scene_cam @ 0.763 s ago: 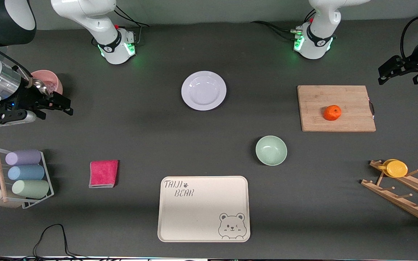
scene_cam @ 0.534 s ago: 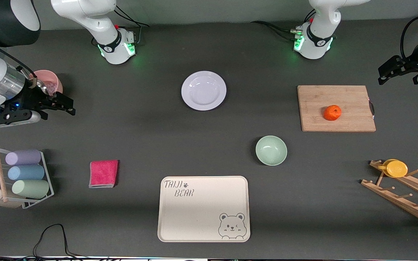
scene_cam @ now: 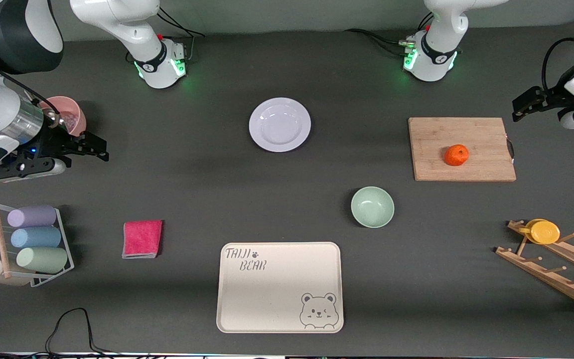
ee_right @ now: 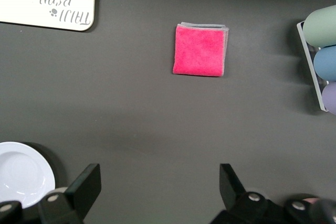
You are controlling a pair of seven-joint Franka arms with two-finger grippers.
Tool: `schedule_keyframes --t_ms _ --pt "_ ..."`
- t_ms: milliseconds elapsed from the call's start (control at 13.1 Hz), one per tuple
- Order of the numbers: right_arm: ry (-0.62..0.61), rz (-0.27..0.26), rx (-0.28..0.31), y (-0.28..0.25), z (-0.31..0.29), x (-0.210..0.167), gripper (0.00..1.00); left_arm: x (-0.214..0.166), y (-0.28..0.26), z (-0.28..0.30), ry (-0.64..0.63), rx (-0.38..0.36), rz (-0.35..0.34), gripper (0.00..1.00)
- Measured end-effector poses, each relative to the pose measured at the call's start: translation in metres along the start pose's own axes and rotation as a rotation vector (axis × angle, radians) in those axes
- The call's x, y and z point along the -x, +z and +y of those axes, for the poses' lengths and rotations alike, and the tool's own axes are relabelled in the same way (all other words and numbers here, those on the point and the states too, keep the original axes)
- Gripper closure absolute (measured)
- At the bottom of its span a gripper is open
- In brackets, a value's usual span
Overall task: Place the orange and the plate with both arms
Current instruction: 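Move the left gripper over the orange on the cutting board, then lower the left gripper and close it around the orange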
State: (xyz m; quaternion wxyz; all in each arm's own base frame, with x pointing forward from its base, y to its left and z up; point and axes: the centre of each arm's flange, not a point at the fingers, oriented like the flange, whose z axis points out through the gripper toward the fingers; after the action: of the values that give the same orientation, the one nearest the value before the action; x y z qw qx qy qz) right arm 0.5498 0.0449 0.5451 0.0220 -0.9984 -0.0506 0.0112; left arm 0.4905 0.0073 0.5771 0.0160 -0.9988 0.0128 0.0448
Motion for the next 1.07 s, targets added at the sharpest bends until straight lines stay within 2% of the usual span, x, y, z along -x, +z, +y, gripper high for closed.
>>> schedule_keyframes --t_ms 153,458,839,1068 --pt "0.004 -0.004 0.000 -0.008 0.002 0.004 0.00 -0.004 0.038 -0.008 -0.014 0.005 -0.039 0.00" --pt "0.005 -0.012 -0.002 -0.027 0.002 0.016 0.00 -0.004 0.139 -0.009 -0.017 0.009 -0.032 0.00" --pt "0.005 -0.013 -0.002 -0.027 0.003 0.016 0.00 0.023 0.249 -0.004 -0.016 0.010 0.049 0.00" --pt "0.006 -0.004 0.002 -0.027 0.004 0.013 0.00 0.040 0.297 -0.001 -0.014 0.014 0.077 0.00"
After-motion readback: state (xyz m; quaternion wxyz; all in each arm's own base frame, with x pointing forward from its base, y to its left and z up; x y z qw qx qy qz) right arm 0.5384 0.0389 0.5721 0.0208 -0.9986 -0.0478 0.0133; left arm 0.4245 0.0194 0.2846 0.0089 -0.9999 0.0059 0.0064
